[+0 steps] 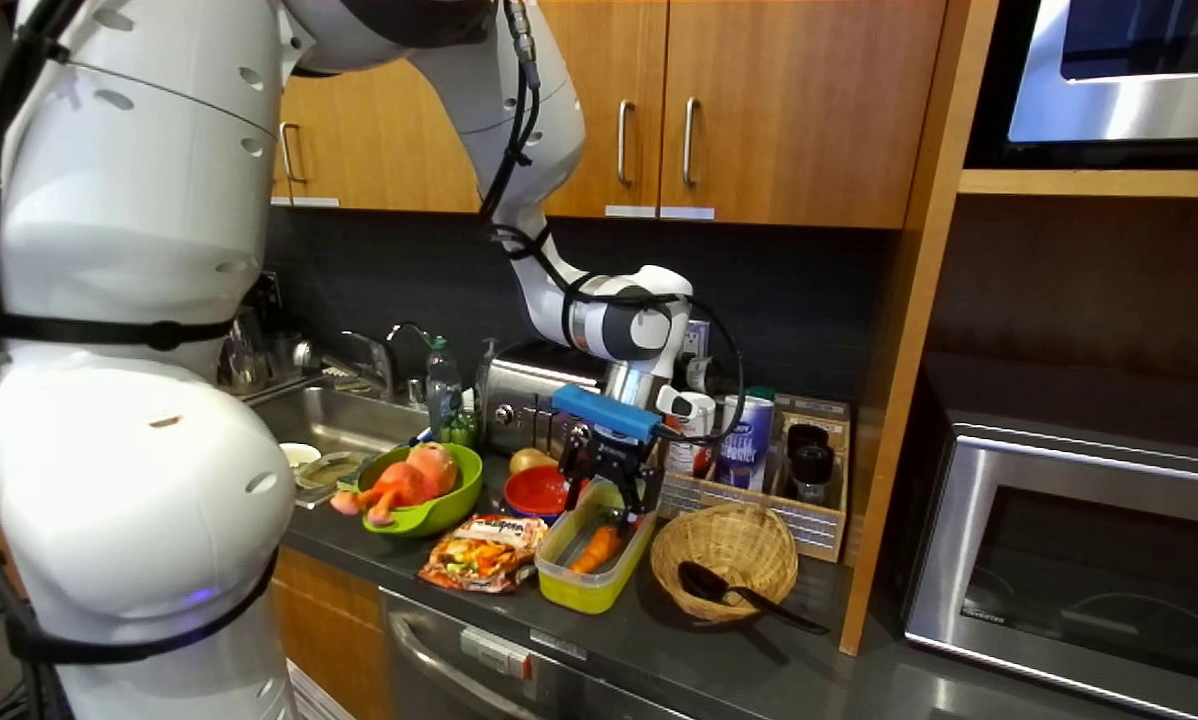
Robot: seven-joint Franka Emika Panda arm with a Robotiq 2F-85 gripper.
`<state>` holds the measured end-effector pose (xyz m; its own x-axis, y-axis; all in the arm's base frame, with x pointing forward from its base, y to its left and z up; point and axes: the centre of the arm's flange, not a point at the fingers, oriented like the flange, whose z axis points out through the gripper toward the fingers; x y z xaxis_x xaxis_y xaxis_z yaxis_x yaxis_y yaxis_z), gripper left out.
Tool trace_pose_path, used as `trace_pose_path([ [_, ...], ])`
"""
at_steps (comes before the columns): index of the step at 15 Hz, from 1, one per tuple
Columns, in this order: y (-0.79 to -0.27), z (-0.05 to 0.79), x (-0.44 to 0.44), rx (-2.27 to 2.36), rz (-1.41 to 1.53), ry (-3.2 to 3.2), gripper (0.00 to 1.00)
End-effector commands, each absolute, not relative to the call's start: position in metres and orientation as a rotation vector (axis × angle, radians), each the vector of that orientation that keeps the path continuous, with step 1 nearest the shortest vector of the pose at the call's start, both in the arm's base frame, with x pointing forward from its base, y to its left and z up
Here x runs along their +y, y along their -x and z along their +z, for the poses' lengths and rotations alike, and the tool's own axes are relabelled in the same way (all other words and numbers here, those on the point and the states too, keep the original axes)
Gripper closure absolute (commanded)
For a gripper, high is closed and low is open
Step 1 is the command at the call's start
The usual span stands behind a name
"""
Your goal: Put the carrot in the basket.
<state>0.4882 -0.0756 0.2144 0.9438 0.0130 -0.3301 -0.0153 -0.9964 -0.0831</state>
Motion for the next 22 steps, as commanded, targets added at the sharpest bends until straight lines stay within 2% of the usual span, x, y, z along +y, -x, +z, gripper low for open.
trace_pose_path([
  [1,-0.4816,0.2233,-0.074,0.008,0.506,3.016,0.39],
  [6,-0.4821,0.2236,-0.0748,0.011,0.503,3.011,0.78],
  [8,-0.4825,0.223,-0.0752,0.011,0.504,3.009,0.9],
  [9,-0.4829,0.222,-0.0758,0.011,0.507,3.008,0.9],
  [12,-0.4845,0.2176,-0.0784,0.018,0.518,3.006,0.73],
  [13,-0.4849,0.2166,-0.0792,0.021,0.522,3.006,0.61],
  [16,-0.4853,0.2161,-0.0806,0.025,0.525,3.005,0.41],
  [17,-0.4855,0.2165,-0.081,0.025,0.525,3.004,0.39],
  [19,-0.4858,0.2174,-0.0816,0.026,0.522,3.003,0.43],
  [20,-0.4858,0.2177,-0.082,0.026,0.52,3.002,0.4],
  [22,-0.4859,0.218,-0.0828,0.029,0.517,2.998,0.45],
])
